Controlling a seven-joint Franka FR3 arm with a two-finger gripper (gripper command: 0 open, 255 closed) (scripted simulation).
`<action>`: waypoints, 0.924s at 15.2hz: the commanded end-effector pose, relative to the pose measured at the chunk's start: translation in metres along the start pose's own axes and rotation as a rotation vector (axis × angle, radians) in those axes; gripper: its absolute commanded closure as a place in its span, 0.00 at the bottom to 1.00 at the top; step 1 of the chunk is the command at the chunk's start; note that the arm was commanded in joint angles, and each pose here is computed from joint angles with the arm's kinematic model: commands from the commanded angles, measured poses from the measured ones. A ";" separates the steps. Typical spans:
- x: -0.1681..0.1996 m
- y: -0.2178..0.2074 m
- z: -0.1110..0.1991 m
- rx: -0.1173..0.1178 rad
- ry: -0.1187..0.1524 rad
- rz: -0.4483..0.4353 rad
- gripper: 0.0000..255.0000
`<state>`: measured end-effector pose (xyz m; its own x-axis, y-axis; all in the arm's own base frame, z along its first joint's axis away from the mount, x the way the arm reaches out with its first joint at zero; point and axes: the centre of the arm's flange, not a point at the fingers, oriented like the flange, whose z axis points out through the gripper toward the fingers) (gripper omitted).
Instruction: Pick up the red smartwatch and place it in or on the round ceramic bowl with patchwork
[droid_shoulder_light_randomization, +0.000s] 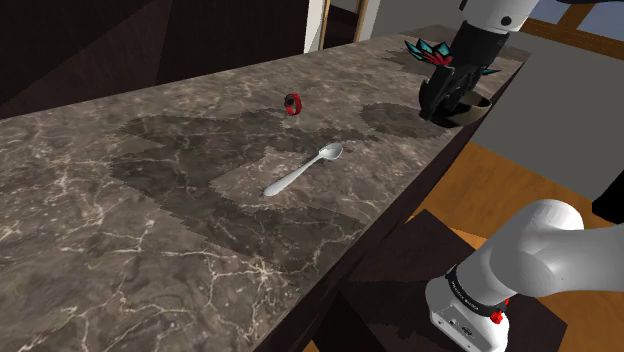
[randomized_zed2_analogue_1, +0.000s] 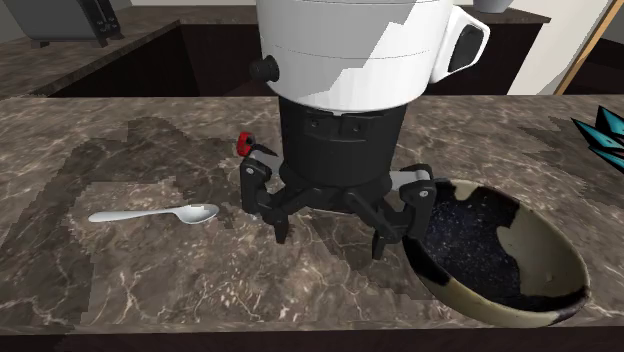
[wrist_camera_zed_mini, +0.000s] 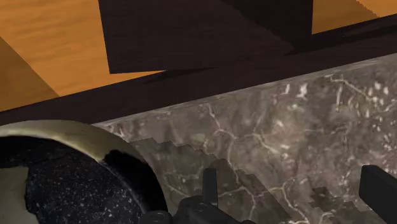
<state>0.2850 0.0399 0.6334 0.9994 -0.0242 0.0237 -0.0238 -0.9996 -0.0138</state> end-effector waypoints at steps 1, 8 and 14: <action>0.000 0.000 0.000 0.000 0.000 0.000 0.00; 0.075 -0.045 0.014 0.059 -0.008 -0.028 0.00; 0.138 -0.086 0.024 0.109 -0.014 -0.051 0.00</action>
<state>0.4178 0.1178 0.6151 0.9996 0.0236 0.0132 0.0249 -0.9934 -0.1118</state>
